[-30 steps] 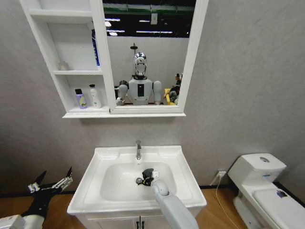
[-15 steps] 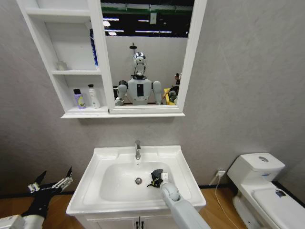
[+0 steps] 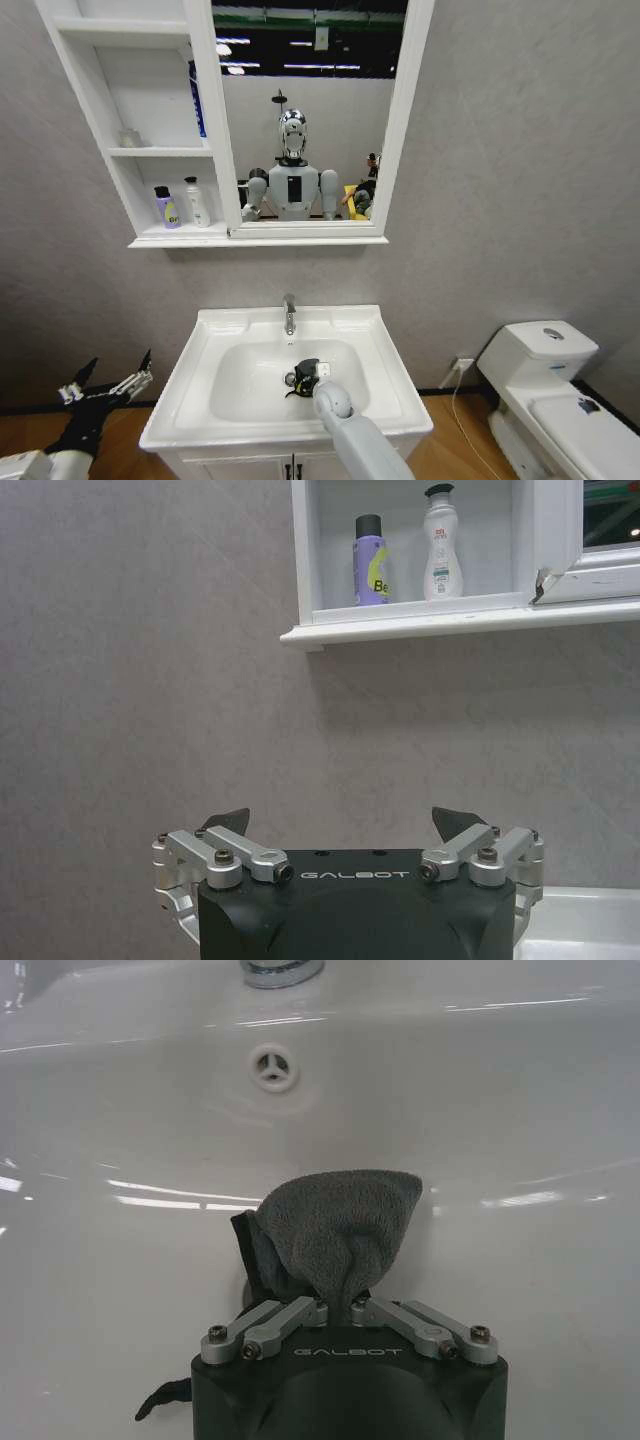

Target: Move facial cleanser and shampoo from washbasin to cabinet, then wipe washbasin with towel.

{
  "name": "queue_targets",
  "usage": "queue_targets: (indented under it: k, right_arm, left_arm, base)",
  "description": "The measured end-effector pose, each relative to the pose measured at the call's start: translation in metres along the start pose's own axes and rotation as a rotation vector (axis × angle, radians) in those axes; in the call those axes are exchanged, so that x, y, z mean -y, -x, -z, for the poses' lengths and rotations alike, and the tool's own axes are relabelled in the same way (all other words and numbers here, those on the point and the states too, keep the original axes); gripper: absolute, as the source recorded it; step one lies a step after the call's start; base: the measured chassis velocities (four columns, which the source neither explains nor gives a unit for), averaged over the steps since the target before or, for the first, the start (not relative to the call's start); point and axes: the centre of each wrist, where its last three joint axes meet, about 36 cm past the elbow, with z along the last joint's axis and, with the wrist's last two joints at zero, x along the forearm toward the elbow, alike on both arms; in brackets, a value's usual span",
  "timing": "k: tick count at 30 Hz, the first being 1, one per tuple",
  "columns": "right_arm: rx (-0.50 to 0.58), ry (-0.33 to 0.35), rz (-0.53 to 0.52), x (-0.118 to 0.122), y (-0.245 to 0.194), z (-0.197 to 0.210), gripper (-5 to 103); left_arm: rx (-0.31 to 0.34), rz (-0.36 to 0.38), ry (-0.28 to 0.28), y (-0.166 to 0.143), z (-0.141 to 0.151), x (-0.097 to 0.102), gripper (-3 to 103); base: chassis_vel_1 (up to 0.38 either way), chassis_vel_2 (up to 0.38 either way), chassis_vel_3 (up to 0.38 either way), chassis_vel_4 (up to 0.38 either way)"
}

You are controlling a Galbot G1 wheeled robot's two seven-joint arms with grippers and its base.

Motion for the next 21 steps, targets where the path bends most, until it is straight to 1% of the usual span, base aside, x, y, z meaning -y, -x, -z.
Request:
queue_targets:
  k: [2, 6, 13, 15, 16, 18, 19, 21]
  right_arm:
    - [0.009, 0.014, 0.028, -0.015, 0.004, 0.004, 5]
    - [0.005, 0.013, 0.019, -0.013, 0.008, 0.005, 5]
    - [-0.007, 0.034, 0.000, -0.002, 0.010, -0.001, 5]
    - [-0.005, 0.033, -0.017, 0.008, 0.005, -0.003, 5]
    - [-0.005, 0.033, -0.017, 0.008, 0.005, -0.003, 5]
    - [-0.007, 0.033, -0.041, 0.022, 0.001, -0.006, 5]
    - [-0.007, 0.033, -0.041, 0.022, 0.001, -0.006, 5]
    - [-0.004, 0.037, -0.073, 0.044, -0.006, -0.008, 5]
  left_arm:
    - [0.000, 0.000, 0.000, 0.000, 0.000, 0.000, 100]
    - [0.000, 0.000, 0.000, 0.000, 0.000, 0.000, 100]
    - [0.000, 0.000, 0.000, 0.000, 0.000, 0.000, 100]
    - [0.000, 0.000, 0.000, 0.000, 0.000, 0.000, 100]
    - [0.000, 0.000, 0.000, 0.000, 0.000, 0.000, 100]
    - [0.000, 0.000, 0.000, 0.000, 0.000, 0.000, 100]
    - [0.000, 0.000, 0.000, 0.000, 0.000, 0.000, 100]
    - [0.000, 0.000, 0.000, 0.000, 0.000, 0.000, 100]
  base:
    - [0.000, 0.000, 0.000, 0.000]
    - [0.000, 0.000, 0.000, 0.000]
    - [0.000, 0.000, 0.000, 0.000]
    - [0.000, 0.000, 0.000, 0.000]
    - [0.000, 0.000, 0.000, 0.000]
    - [0.000, 0.000, 0.000, 0.000]
    - [0.000, 0.000, 0.000, 0.000]
    - [0.000, 0.000, 0.000, 0.000]
